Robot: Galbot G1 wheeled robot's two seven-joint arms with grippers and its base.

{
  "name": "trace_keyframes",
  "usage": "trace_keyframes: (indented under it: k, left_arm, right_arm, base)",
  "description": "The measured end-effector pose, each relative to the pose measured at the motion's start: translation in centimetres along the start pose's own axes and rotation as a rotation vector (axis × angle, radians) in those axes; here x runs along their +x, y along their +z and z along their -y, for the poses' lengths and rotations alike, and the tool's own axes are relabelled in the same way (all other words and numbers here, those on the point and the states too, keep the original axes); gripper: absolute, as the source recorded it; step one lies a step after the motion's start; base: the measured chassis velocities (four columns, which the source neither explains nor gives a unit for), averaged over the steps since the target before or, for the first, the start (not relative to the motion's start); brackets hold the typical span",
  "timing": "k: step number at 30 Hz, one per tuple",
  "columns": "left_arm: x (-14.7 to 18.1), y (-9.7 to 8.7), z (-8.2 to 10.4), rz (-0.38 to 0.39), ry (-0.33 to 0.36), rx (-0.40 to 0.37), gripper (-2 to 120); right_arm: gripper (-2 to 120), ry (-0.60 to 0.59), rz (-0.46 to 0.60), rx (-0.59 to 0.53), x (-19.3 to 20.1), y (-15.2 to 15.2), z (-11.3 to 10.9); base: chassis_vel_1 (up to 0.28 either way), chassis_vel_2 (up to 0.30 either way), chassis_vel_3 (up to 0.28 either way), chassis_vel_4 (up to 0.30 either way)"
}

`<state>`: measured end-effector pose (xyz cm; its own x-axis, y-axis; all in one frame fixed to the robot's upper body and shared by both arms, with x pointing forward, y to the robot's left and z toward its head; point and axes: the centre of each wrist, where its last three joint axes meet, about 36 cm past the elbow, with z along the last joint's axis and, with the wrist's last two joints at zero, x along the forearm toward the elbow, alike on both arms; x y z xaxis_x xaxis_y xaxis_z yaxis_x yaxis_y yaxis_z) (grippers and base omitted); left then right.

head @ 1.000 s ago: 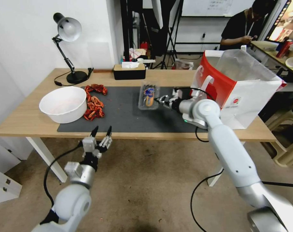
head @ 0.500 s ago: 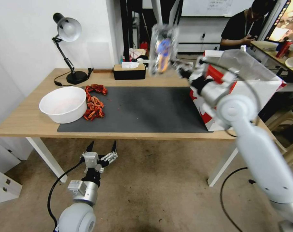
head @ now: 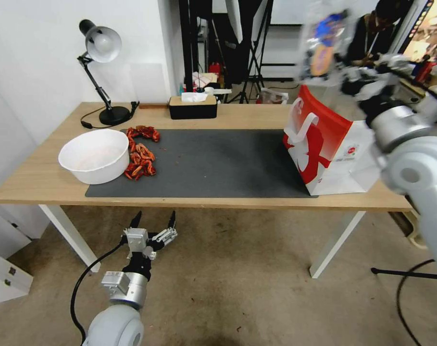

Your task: Close the takeout container lid, then place the container into the takeout bag.

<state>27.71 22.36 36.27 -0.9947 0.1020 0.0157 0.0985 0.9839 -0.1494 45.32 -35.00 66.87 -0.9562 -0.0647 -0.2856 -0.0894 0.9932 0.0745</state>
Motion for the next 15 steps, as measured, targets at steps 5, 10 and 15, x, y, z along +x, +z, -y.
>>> trace_keyframes:
  k: [5, 10, 15]
  left_arm:
    - [-0.2, 0.0, -0.1, 0.0, -0.001, 0.003, 100]
    - [-0.3, 0.0, 0.1, -0.001, 0.0, 0.007, 100]
    - [-0.4, 0.3, 0.0, -0.007, -0.005, 0.015, 100]
  right_arm:
    - [0, 0.065, -0.034, 0.023, 0.2, 0.2, 1.4]
    - [0, 0.113, -0.072, 0.019, 0.4, 1.0, 2.0]
    - [7, 0.125, -0.108, -0.031, 0.5, 1.8, 2.2]
  base:
    - [0.0, 0.0, 0.0, 0.0]
    - [0.0, 0.0, 0.0, 0.0]
    - [0.0, 0.0, 0.0, 0.0]
